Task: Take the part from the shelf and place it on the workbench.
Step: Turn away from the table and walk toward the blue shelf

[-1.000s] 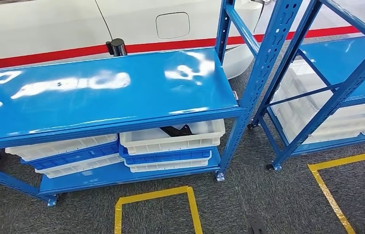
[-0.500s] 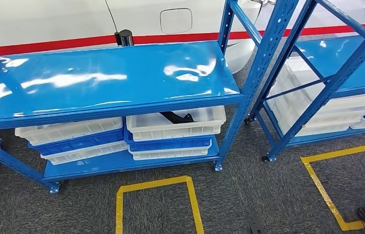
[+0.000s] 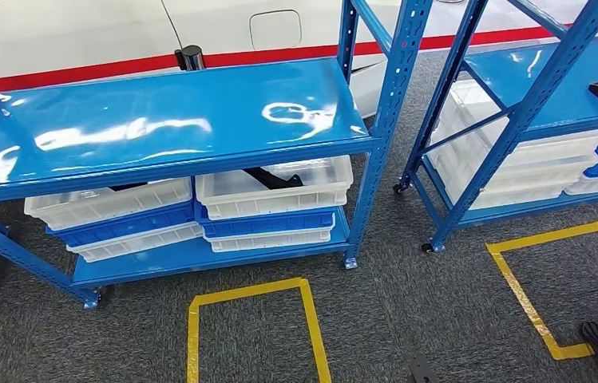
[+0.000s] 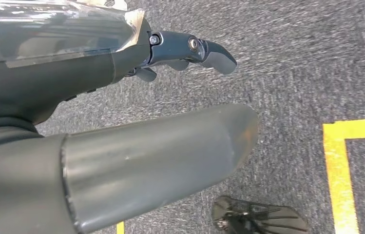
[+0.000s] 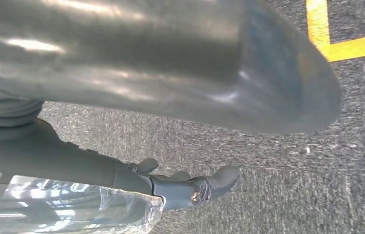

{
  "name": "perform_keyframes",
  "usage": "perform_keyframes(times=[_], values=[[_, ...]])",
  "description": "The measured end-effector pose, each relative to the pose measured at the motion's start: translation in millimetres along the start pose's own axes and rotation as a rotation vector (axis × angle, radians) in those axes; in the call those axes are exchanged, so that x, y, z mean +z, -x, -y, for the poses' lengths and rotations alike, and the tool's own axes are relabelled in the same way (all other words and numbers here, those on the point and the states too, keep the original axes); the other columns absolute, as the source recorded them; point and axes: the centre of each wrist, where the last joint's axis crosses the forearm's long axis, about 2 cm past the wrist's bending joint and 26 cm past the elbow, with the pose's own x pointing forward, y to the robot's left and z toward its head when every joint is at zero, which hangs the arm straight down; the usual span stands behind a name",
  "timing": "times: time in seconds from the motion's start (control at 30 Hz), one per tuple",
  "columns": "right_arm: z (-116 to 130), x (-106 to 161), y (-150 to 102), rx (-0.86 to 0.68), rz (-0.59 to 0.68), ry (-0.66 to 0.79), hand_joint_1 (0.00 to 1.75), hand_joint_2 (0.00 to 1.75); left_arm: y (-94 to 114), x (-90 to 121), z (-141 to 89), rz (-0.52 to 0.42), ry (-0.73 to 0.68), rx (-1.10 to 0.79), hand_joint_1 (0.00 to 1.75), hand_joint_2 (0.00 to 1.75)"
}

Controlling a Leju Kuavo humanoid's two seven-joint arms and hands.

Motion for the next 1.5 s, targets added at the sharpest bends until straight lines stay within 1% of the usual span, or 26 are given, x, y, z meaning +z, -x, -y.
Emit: perform_keyframes(times=[0.63, 0.77, 1.07, 1.33, 1.47, 1.5], values=[[-1, 0, -2, 0.015, 0.009, -0.002, 0.0, 0.0, 0, 0, -1, -0.006, -0.017, -0.01, 0.0, 0.0], [-1, 0, -3, 0.02, 0.018, -0.004, 0.0, 1.75, 0, 0, 1, -0.007, -0.02, -0.012, 0.0, 0.0], [4, 0, -1, 0.022, 0.019, 0.005, 0.0, 1.75, -1, 2, 12, -0.022, -0.03, -0.024, 0.0, 0.0], [1, 0, -1, 0.02, 0.021, -0.004, 0.0, 1.75, 3, 4, 18, -0.037, -0.033, -0.033, 0.0, 0.0], [1, 0, 2, 0.02, 0.017, -0.003, 0.0, 0.0, 3, 5, 20, -0.039, -0.033, -0.039, 0.0, 0.0], [1, 0, 2, 0.021, 0.017, -0.002, 0.0, 0.0, 3, 5, 21, -0.041, -0.032, -0.04, 0.0, 0.0]])
